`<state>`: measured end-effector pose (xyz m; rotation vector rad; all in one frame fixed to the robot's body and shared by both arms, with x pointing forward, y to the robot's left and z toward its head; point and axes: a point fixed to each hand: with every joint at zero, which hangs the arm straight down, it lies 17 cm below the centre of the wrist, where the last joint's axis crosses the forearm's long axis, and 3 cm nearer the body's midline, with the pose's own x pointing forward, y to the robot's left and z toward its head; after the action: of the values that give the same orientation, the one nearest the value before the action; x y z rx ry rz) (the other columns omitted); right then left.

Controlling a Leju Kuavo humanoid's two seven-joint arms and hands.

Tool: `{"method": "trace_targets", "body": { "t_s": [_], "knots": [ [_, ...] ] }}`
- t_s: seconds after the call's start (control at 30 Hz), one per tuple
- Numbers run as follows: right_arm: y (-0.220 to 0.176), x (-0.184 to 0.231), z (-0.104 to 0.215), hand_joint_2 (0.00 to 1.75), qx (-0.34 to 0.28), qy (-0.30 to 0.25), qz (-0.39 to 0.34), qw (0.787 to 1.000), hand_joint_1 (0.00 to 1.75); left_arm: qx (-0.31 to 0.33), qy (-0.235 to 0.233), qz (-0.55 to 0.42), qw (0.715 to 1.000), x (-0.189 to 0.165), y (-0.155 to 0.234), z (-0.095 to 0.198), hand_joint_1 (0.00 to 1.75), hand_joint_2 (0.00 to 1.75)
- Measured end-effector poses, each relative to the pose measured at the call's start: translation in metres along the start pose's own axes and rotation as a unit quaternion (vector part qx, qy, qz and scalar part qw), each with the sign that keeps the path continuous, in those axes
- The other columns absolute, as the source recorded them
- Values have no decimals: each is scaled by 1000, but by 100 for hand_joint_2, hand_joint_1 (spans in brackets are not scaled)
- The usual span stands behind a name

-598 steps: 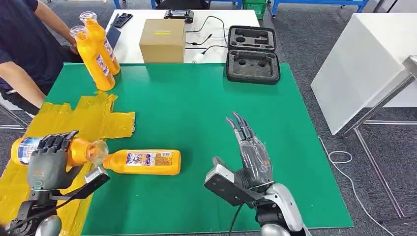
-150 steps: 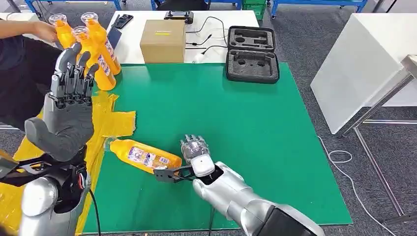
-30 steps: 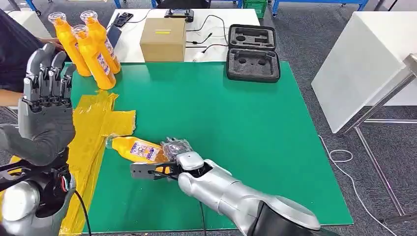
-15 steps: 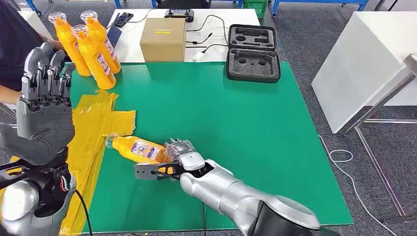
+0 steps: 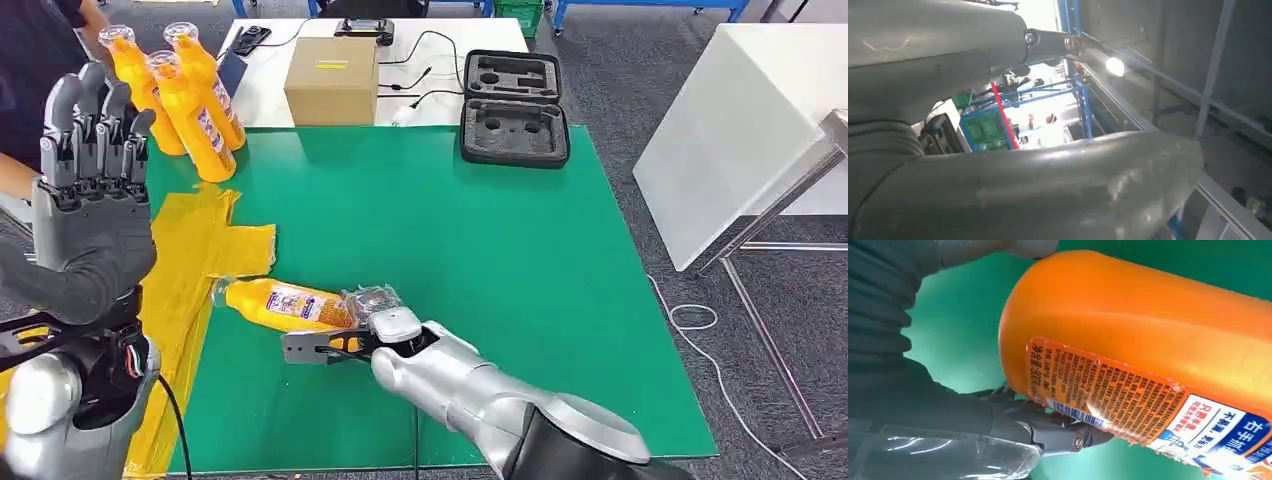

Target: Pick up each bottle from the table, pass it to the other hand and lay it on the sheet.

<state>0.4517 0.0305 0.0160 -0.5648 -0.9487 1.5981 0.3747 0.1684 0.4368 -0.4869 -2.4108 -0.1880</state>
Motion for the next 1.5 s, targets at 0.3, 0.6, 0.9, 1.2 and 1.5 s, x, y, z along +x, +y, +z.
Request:
{"method": "trace_targets", "body": {
  "t_s": [0.3,0.6,0.9,1.2,1.5],
  "knots": [
    [5,-16,-3,175,7,16,19,1000,175,-3,0,5,1000,-3,-1,-1,0,0],
    [1,-96,-9,175,8,100,117,988,175,-6,-5,14,1000,-5,-2,-14,0,0],
    [8,-244,-6,175,-71,175,70,980,175,8,2,29,1000,-15,2,-15,0,0],
    [25,-305,11,0,-120,174,43,977,0,49,-7,18,999,-7,20,-15,0,0],
    [-5,-318,12,0,-68,192,92,975,0,76,-15,13,997,-2,35,-11,0,0]
  ]
}}
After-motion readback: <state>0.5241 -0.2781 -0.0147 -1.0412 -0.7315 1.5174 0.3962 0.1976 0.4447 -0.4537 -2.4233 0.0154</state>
